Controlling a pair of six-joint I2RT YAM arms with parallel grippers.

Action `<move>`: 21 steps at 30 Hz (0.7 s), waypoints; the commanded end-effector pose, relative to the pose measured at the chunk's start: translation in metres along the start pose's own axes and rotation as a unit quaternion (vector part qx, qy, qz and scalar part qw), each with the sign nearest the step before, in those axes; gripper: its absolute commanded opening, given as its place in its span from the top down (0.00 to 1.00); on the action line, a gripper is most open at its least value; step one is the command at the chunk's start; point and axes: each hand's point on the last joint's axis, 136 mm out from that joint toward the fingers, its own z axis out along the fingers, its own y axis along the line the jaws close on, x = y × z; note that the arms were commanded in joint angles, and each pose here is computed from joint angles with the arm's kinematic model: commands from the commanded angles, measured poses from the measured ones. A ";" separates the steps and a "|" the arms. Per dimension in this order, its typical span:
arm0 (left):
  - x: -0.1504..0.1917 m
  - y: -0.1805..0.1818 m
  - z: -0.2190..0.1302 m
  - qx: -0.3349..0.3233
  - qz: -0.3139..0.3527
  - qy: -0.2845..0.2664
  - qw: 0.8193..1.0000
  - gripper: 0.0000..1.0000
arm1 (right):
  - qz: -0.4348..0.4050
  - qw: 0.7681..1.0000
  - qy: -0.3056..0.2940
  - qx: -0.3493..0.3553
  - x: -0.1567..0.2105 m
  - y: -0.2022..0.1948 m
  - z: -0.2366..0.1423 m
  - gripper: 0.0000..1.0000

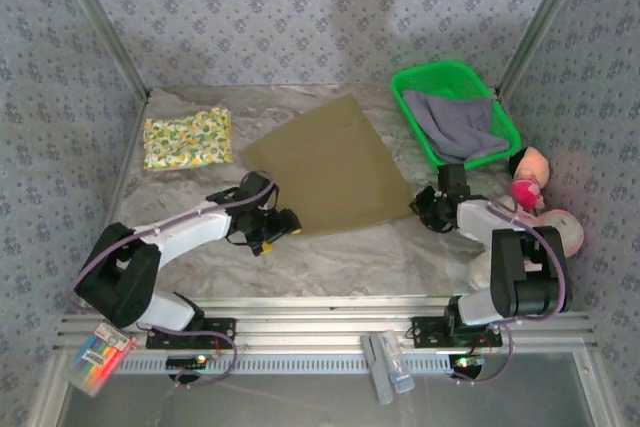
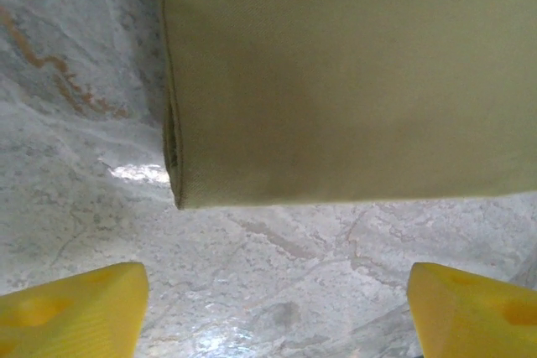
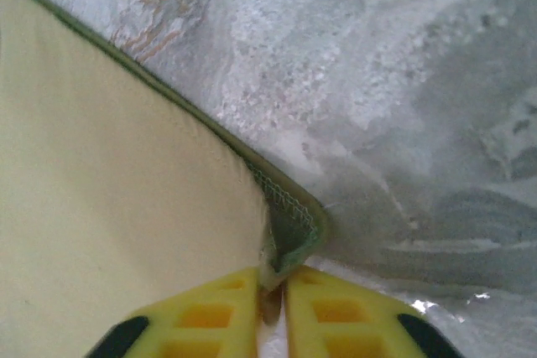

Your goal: Fold and stack the skirts

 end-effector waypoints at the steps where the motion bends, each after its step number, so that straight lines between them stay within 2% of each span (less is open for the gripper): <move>1: -0.004 0.009 0.000 -0.038 -0.020 -0.003 0.999 0.31 | 0.000 1.000 0.008 -0.007 0.004 -0.003 0.003 1.00; 5: -0.011 0.015 -0.005 -0.074 -0.027 -0.020 0.997 0.42 | 0.000 1.000 0.011 -0.023 0.006 0.004 0.000 1.00; 11: -0.013 0.032 0.001 -0.086 -0.063 -0.022 0.994 0.50 | 0.010 0.999 0.018 -0.034 0.018 0.004 -0.002 1.00; 21: -0.034 0.026 0.005 -0.077 -0.064 -0.050 0.994 0.52 | 0.008 0.999 0.028 -0.040 0.031 0.005 -0.002 1.00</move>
